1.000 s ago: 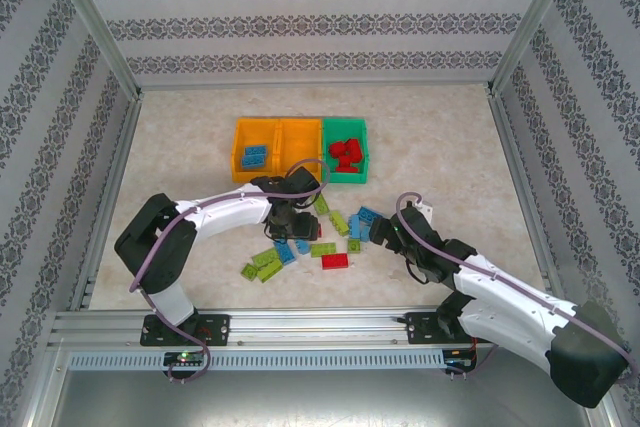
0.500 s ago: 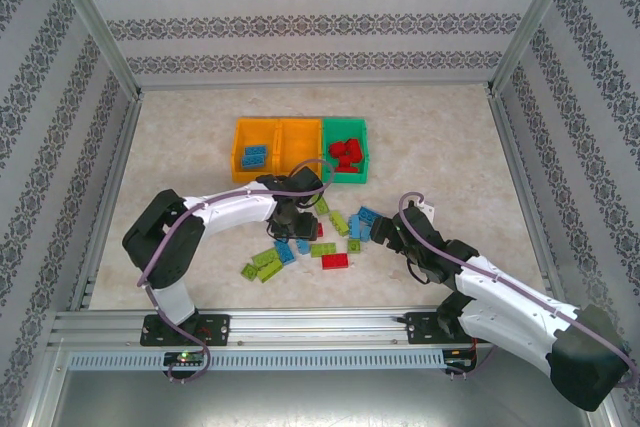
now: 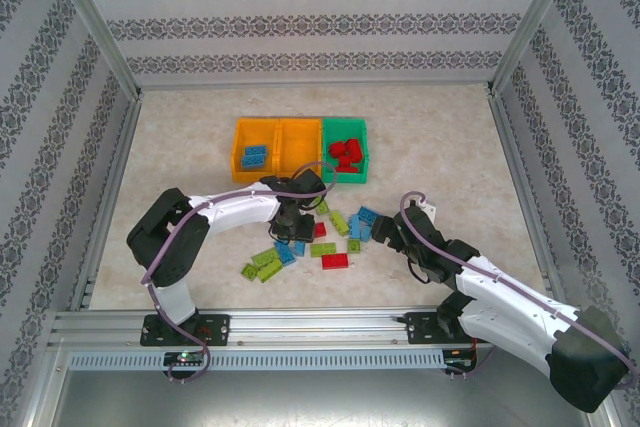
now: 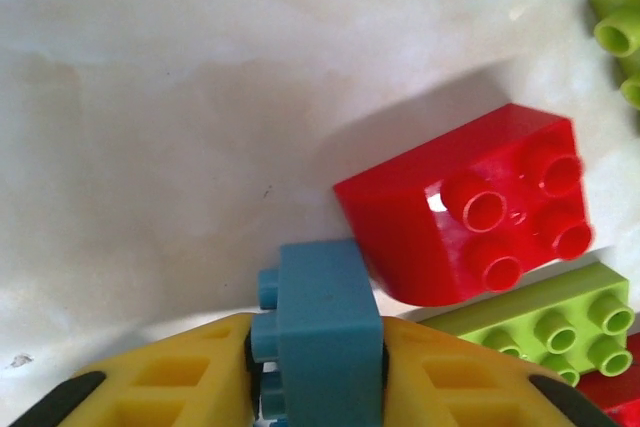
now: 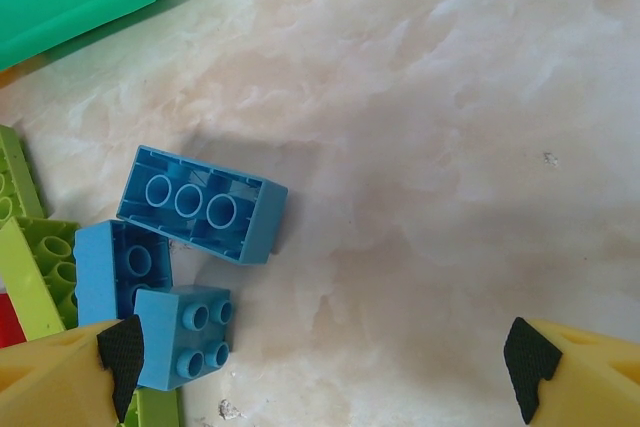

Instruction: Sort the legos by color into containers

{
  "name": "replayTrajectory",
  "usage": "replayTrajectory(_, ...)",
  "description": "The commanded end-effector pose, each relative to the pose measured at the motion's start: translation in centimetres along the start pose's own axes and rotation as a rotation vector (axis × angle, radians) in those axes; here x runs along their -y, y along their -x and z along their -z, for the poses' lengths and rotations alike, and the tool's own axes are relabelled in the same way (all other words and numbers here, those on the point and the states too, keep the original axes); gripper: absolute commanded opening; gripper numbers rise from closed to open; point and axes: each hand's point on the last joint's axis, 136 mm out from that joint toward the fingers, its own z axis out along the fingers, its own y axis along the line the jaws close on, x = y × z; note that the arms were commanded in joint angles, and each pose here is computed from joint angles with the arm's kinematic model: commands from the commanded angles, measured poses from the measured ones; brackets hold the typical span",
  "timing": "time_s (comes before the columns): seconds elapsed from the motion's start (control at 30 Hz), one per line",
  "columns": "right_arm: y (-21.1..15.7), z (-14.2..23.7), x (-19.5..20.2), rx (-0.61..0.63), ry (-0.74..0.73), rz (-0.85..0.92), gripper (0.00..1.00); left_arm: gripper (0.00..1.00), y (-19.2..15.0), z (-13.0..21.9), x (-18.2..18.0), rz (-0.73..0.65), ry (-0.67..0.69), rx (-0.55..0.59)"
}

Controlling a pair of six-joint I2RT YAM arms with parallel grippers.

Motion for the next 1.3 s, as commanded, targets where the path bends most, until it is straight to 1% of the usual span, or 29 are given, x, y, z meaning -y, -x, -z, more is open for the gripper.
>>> replayTrajectory(0.0, -0.5, -0.2, 0.6, -0.018, -0.013, 0.008, 0.96, 0.29, -0.6, -0.1, -0.2, -0.038, 0.046, -0.025)
replayTrajectory(0.2, -0.4, -0.3, -0.3, -0.040, -0.014, 0.056, 0.94, 0.22, 0.5, 1.0, -0.6, -0.060, 0.093, 0.009)
replayTrajectory(0.43, 0.0, -0.4, -1.6, -0.029, -0.016, 0.107, 0.93, 0.21, 3.6, 4.5, -1.6, -0.038, 0.090, 0.117)
replayTrajectory(0.6, 0.8, -0.2, -3.5, -0.018, -0.011, 0.190, 0.92, 0.21, 7.0, 7.6, -3.4, -0.004, 0.073, 0.203)
replayTrajectory(0.77, 2.1, -0.3, -6.2, -0.005, 0.009, 0.297, 0.91, 0.21, 11.3, 10.7, -6.5, 0.065, 0.028, 0.298)
replayTrajectory(0.9, 3.0, -0.9, -9.3, -0.021, 0.037, 0.391, 0.88, 0.22, 14.7, 12.4, -9.3, 0.107, 0.025, 0.354)
replayTrajectory(1.07, 2.9, -2.8, -13.1, -0.079, 0.041, 0.516, 0.84, 0.22, 18.4, 12.2, -12.4, 0.159, 0.030, 0.384)
replayTrajectory(1.27, 1.5, -6.3, -16.2, -0.205, 0.010, 0.623, 0.77, 0.22, 22.1, 10.2, -14.6, 0.208, 0.017, 0.372)
